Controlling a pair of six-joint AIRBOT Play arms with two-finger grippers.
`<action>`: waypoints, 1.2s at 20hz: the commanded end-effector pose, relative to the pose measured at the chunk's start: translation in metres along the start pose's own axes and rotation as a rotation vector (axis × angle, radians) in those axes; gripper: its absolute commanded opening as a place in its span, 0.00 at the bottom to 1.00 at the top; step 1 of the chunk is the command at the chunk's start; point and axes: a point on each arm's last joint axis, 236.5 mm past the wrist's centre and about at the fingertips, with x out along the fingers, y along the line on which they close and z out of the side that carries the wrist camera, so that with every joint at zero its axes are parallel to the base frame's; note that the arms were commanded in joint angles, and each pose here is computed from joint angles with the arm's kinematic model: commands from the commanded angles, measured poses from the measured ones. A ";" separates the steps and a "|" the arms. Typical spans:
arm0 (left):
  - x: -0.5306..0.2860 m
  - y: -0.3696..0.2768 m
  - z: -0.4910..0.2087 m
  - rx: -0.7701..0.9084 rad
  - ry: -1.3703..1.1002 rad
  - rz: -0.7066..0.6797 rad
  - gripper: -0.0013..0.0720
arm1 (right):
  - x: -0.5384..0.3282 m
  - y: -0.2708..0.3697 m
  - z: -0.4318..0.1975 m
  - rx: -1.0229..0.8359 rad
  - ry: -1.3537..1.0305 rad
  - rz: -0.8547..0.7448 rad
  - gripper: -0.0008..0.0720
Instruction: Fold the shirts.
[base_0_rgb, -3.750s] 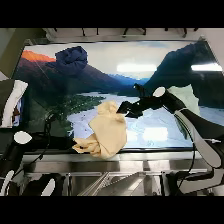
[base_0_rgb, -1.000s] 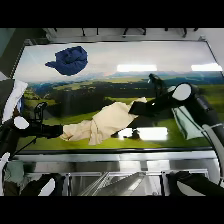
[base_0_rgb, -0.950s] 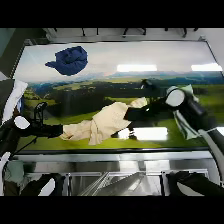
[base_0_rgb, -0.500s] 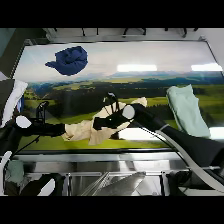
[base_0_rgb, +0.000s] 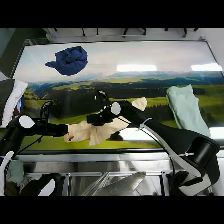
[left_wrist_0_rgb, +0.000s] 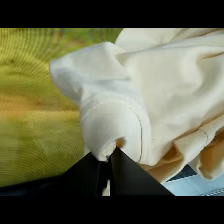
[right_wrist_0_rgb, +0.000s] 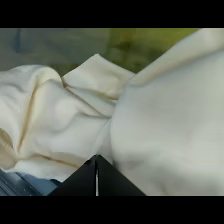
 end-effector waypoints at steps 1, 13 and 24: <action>0.000 0.001 0.004 0.013 -0.016 0.006 0.04 | -0.030 0.000 0.001 -0.037 0.014 -0.021 0.04; 0.000 0.000 0.002 0.017 -0.010 0.000 0.04 | -0.010 -0.018 0.006 -0.066 0.001 -0.103 0.95; 0.000 0.000 0.004 0.017 -0.017 0.003 0.04 | 0.008 -0.014 0.009 -0.067 0.018 -0.090 0.04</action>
